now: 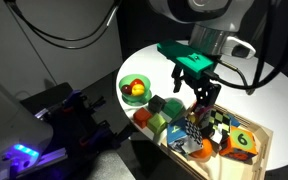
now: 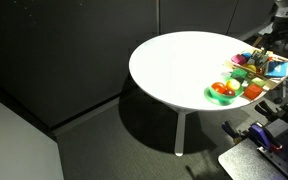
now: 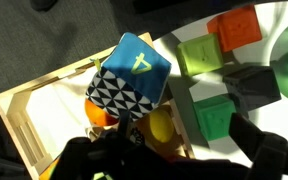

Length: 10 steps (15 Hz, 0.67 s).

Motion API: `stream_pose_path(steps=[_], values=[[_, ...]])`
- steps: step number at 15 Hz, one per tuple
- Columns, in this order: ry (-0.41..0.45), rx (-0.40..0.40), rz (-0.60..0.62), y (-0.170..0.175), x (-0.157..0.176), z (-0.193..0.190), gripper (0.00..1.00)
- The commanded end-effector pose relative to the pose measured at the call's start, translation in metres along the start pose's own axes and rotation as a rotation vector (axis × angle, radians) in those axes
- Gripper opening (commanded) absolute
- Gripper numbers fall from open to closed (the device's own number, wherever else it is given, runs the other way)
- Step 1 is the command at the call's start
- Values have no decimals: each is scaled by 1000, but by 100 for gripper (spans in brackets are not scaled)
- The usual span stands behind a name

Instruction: Put the blue dice on the tray

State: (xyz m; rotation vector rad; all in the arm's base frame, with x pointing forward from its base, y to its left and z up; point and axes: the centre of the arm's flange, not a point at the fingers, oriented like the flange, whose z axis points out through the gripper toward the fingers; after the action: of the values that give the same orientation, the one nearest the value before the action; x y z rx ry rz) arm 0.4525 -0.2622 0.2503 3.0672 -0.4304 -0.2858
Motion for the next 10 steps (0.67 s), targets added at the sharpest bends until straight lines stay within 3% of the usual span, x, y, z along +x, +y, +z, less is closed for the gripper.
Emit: stream_pose_path(steps=[1, 5, 10], values=[[35, -76, -116, -26, -28, 1, 100], [45, -116, -201, -49, -50, 5, 100], [51, -82, -205, -70, -88, -6, 100]])
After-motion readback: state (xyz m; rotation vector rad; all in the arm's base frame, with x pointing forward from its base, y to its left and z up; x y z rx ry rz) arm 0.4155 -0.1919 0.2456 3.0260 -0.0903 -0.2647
